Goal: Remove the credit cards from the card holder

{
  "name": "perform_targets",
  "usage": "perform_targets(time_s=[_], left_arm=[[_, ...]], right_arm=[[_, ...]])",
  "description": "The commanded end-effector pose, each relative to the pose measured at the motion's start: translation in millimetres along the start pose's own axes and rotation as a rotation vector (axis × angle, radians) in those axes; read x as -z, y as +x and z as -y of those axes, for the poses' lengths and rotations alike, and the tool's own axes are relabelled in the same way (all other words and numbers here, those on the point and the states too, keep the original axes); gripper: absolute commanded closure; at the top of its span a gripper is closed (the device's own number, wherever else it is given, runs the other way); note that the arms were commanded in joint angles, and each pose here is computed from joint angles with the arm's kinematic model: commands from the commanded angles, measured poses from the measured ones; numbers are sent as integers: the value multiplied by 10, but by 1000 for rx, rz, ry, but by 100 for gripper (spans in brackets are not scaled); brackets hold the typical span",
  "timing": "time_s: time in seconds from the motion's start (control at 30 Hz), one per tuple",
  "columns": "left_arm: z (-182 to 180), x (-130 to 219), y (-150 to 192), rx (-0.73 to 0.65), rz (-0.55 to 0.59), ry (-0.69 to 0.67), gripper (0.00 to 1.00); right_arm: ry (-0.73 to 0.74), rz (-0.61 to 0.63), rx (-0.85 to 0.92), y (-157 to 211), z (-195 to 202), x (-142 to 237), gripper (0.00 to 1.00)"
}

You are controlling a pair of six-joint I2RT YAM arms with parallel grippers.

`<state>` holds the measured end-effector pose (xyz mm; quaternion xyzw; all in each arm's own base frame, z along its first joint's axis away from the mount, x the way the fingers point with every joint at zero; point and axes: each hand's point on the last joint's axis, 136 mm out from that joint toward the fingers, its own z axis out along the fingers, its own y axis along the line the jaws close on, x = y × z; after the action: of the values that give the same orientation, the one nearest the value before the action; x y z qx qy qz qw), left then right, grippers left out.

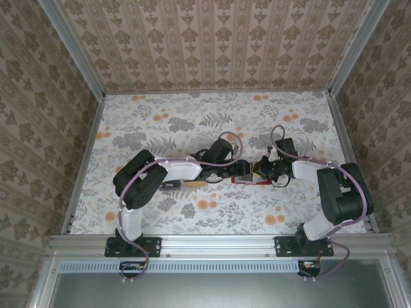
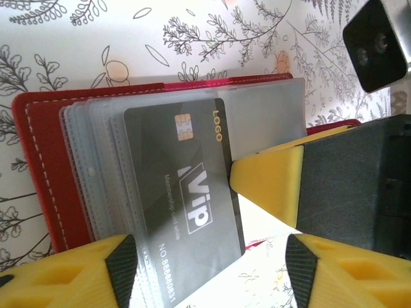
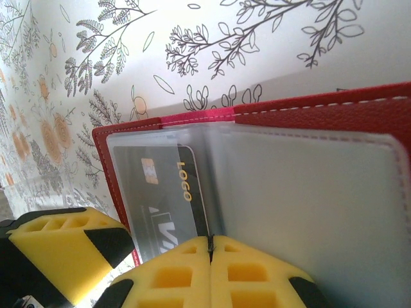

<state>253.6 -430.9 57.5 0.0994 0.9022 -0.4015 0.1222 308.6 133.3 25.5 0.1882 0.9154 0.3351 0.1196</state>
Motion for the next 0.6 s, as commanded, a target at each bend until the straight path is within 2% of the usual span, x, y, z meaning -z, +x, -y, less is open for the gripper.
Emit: perform_targets(time_s=[0.0,0.1,0.13,0.23,0.33,0.37,0.57], left_arm=[[185,87,-125,-37,30,14,43],[160,111,-140,-44,34,-15,45],[157,125,-159,-52,40,-22,55],[171,114,-165,-61,36,-24,71],[135,65,-173,-54,27,-36,94],[101,43,-168,-50,22,-44,98],[-109,-52,-132,-20,6,-91,100]], right_arm=[[7,-13,-15,68,46,30,100],[10,-12,-15,69,49,34,100],[8,-12,-13,67,46,34,100],[8,-12,-14,64,41,35,100],[5,-11,-12,61,36,35,100],[7,-12,-13,63,41,35,100],[7,-14,-14,71,48,29,100]])
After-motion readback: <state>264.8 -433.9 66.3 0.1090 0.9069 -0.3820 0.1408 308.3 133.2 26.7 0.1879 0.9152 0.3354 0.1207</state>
